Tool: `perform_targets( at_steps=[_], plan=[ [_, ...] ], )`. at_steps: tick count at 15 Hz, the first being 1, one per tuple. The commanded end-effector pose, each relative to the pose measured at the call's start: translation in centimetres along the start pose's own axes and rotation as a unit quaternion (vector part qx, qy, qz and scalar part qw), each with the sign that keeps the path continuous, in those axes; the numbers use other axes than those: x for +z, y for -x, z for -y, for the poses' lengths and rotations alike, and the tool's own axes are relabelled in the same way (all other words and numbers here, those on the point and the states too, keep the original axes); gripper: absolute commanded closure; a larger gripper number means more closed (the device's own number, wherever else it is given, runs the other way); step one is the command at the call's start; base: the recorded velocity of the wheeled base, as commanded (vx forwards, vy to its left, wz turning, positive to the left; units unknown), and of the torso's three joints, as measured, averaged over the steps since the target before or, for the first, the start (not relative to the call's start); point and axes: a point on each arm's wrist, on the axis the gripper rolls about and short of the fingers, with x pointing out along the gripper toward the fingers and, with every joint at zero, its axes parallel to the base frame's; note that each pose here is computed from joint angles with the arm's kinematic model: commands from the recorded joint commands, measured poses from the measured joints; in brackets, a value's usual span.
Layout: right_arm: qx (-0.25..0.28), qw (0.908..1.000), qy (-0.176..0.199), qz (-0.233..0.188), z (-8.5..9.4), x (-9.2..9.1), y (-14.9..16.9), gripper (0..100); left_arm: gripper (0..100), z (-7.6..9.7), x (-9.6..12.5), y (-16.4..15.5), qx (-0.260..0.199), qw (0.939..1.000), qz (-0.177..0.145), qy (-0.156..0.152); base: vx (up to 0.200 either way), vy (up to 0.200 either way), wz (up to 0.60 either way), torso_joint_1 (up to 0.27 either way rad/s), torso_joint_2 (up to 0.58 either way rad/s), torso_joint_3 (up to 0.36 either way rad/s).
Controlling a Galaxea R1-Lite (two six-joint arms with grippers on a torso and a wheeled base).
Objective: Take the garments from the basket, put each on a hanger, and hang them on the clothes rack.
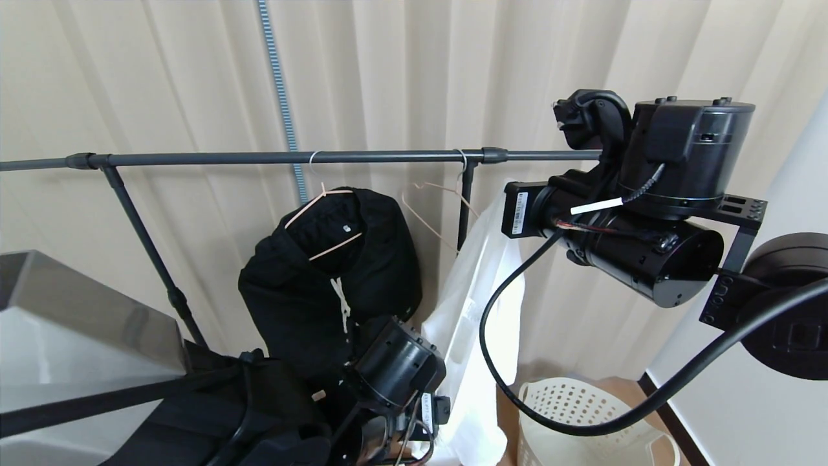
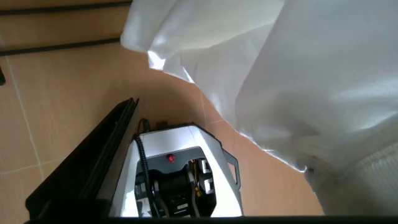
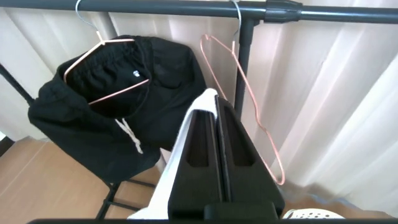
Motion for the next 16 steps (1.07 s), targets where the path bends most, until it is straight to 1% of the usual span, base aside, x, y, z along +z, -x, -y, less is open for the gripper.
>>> perform_targets(
  at_steps=[1,2,4,6,8,11,12,14,16],
  plan=[
    [-0.008,1.0,-0.002,0.003,0.5,0.2,-0.1,100,0,-0.2,0.3,1.5,-0.005,0.9999,0.015,0.001,0.0,0.0,0.0,0.0,0.0,0.0],
    [-0.015,0.9999,0.003,0.002,0.9,0.1,-0.4,100,100,-0.4,0.3,2.1,-0.007,0.9998,0.019,-0.006,0.0,0.0,0.0,0.0,0.0,0.0],
    [-0.02,0.9997,0.012,0.0,1.2,0.1,-0.6,100,100,-0.7,0.8,3.9,-0.014,0.9989,0.041,-0.014,0.0,0.0,0.0,0.0,0.0,0.0],
    [-0.026,0.9995,0.014,-0.001,1.6,0.1,-0.7,100,100,-0.9,1.8,6.0,-0.026,0.9967,0.074,-0.022,0.0,0.0,0.0,0.0,0.0,0.0],
    [-0.034,0.9988,0.034,-0.005,2.1,0.0,-0.7,100,100,-1.4,2.8,7.4,-0.018,0.9937,0.106,-0.033,0.0,0.0,0.0,0.0,0.0,0.0],
    [-0.039,0.9976,0.057,-0.012,2.4,-0.2,-0.4,100,100,-2.0,4.1,8.7,-0.015,0.9895,0.136,-0.047,0.0,0.0,0.0,0.0,0.0,0.0],
    [-0.039,0.9966,0.071,-0.012,2.6,-0.1,0.2,100,100,-2.1,4.5,9.0,-0.014,0.9885,0.143,-0.046,0.0,0.0,0.0,0.0,0.0,0.0],
    [-0.039,0.9922,0.115,-0.027,3.1,-0.5,1.4,100,100,-2.6,5.5,9.1,-0.005,0.9864,0.155,-0.054,0.0,0.0,0.0,0.0,0.0,0.0],
    [-0.039,0.9888,0.136,-0.047,3.4,-0.7,2.3,100,100,-3.0,6.1,9.1,0.004,0.9845,0.163,-0.066,0.0,0.0,0.0,0.0,0.0,0.0]
  ],
)
